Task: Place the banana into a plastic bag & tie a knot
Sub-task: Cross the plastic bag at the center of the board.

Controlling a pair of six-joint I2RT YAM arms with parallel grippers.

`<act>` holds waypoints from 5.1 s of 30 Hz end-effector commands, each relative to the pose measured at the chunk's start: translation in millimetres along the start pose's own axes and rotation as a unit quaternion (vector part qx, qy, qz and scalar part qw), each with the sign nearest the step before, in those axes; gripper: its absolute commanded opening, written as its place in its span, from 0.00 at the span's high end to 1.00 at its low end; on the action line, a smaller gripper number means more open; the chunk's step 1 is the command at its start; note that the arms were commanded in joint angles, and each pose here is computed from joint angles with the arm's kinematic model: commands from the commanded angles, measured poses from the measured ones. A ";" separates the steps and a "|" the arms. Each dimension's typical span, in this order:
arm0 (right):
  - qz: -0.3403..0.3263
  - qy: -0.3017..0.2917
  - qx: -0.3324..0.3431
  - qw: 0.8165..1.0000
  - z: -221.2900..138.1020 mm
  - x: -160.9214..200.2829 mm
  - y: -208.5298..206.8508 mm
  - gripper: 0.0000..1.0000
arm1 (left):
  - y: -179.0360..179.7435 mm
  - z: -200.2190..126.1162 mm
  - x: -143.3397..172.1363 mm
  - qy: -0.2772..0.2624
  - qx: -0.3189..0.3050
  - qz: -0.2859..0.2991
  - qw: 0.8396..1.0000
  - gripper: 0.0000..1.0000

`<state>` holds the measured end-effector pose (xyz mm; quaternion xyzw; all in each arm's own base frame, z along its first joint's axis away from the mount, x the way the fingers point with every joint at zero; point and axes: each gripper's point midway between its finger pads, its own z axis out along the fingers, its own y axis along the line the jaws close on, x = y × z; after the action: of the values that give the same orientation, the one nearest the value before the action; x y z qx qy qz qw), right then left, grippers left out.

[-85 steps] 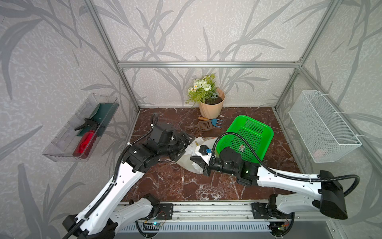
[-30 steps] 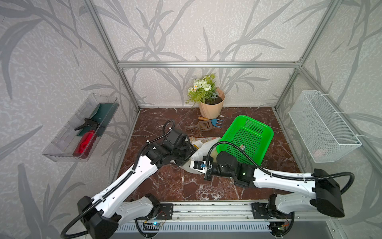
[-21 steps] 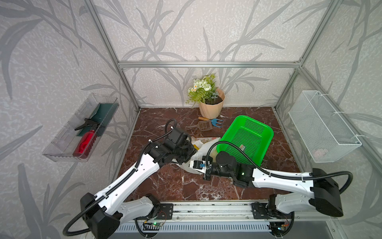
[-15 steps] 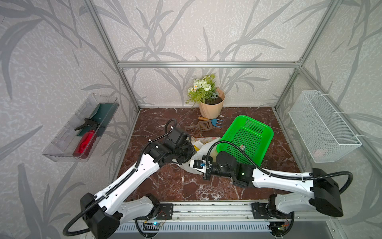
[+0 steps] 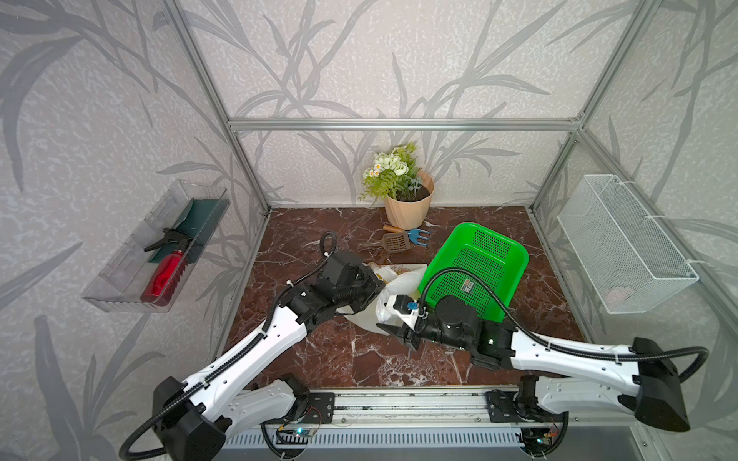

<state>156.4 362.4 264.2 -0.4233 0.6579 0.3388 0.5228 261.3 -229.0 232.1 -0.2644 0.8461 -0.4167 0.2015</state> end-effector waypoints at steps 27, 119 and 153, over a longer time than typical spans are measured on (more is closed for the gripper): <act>0.899 -0.021 0.167 0.405 -12.1 -13.8 -67.4 0.26 | -27.2 -4.0 -11.4 -0.162 0.197 0.097 0.962 1.00; 0.946 -0.057 0.152 0.281 54.1 30.1 -88.3 0.57 | -32.8 -17.7 1.6 -0.176 0.201 0.139 0.954 1.00; 0.952 -0.086 0.155 0.249 51.0 42.9 -101.7 0.53 | -27.1 -19.7 15.7 -0.163 0.242 0.165 0.942 1.00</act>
<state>263.8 367.1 217.5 0.4662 0.7073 0.5294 0.0453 249.0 -241.7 239.7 -0.1392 0.7393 -0.4935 0.4366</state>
